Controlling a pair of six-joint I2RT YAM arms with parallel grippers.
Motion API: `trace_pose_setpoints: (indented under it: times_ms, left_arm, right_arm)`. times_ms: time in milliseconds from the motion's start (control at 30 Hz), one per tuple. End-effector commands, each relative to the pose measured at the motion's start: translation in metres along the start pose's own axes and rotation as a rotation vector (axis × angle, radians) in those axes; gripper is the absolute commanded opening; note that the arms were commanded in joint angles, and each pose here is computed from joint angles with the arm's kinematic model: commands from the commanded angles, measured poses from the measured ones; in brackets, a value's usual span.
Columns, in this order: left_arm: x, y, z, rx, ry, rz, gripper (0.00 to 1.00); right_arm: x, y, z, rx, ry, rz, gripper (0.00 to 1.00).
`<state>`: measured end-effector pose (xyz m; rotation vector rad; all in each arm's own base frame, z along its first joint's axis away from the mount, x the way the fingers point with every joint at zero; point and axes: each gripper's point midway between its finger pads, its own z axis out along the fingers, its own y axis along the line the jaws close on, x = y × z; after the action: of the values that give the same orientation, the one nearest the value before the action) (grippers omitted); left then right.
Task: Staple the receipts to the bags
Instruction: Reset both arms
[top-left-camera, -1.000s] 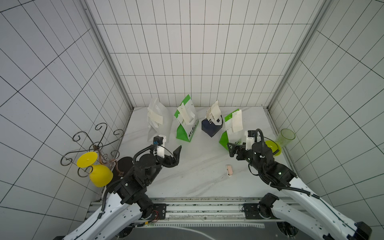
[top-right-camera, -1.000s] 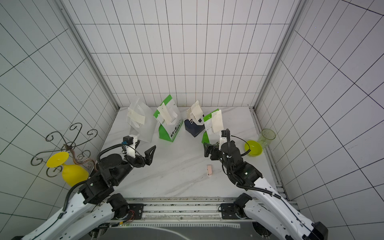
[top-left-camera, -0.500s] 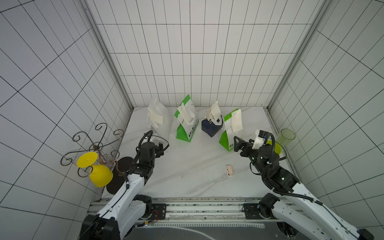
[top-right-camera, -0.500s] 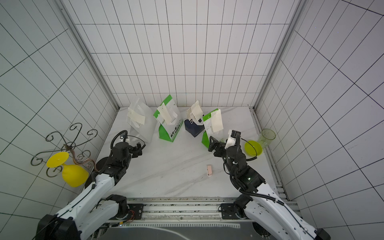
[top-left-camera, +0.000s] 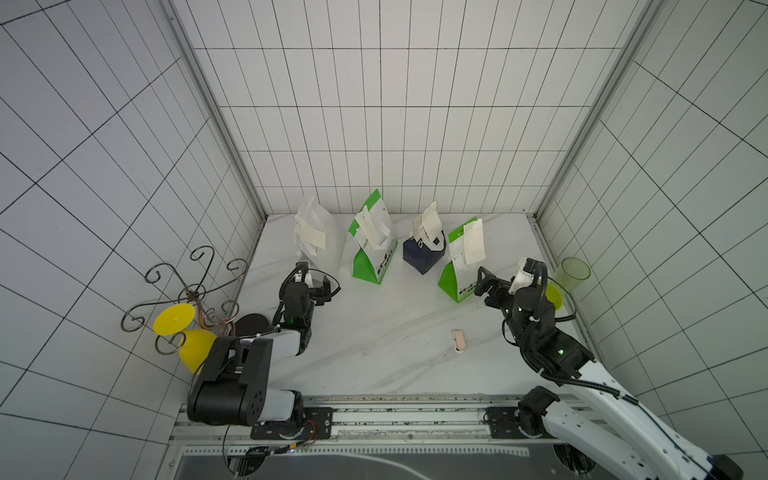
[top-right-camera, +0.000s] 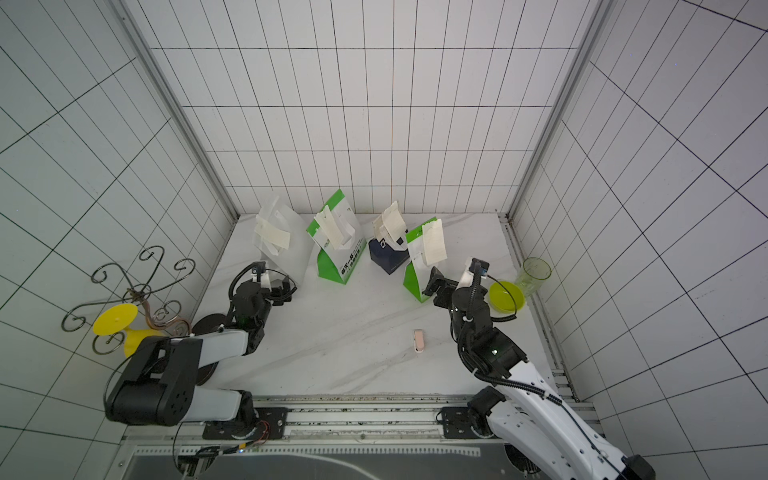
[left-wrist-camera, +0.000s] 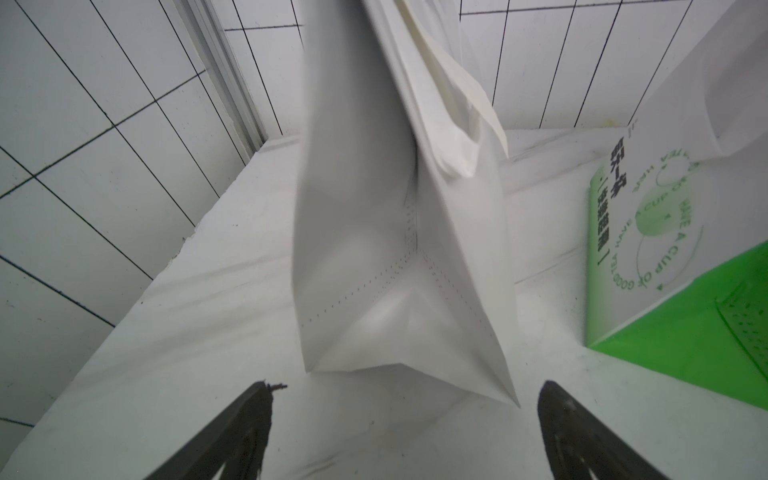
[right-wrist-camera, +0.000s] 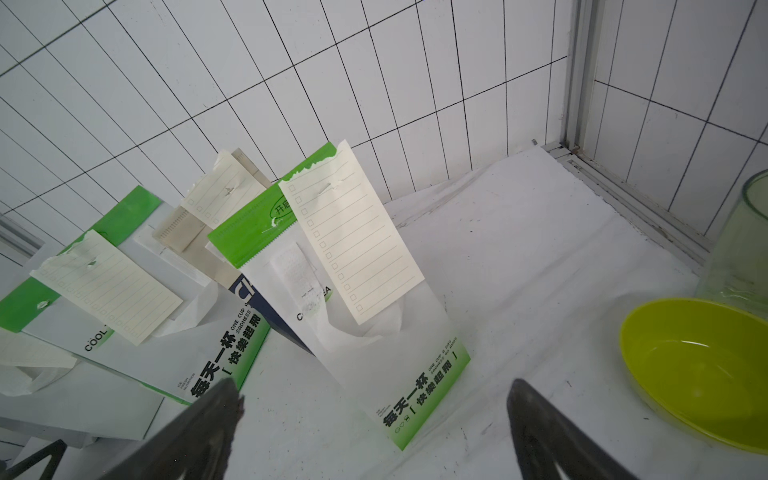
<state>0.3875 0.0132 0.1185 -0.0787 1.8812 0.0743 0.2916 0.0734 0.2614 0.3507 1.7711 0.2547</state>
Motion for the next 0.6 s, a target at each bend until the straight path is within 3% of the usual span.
trace_pose_setpoints:
  times_ms: [0, 100, 200, 333, 400, 567]
  left_arm:
    - [-0.027, 0.004, 0.006, 0.09, -0.076, -0.078, 0.97]
    - [-0.027, 0.006, 0.001, 0.1, -0.091, -0.095, 0.97]
    - [-0.028, 0.001, -0.014, 0.099, -0.2, -0.108, 0.98]
    - [-0.013, -0.019, -0.006, 0.091, -0.174, -0.009, 0.97]
    - [-0.014, -0.007, -0.002, 0.015, -0.191, -0.044, 0.98]
    - [-0.01, -0.009, 0.008, -0.008, -0.129, -0.029, 0.97]
  right_arm:
    - [0.002, -0.031, 0.009, 0.114, -0.063, -0.012, 0.99]
    - [-0.005, -0.042, 0.009, 0.135, -0.121, 0.003, 0.99]
    - [-0.013, -0.056, 0.006, 0.183, -0.172, -0.014, 0.99]
    - [-0.018, -0.069, 0.004, 0.228, -0.192, -0.019, 0.99]
    - [-0.019, -0.078, 0.005, 0.263, -0.204, -0.033, 1.0]
    - [-0.021, -0.12, 0.016, 0.395, -0.268, -0.142, 0.99]
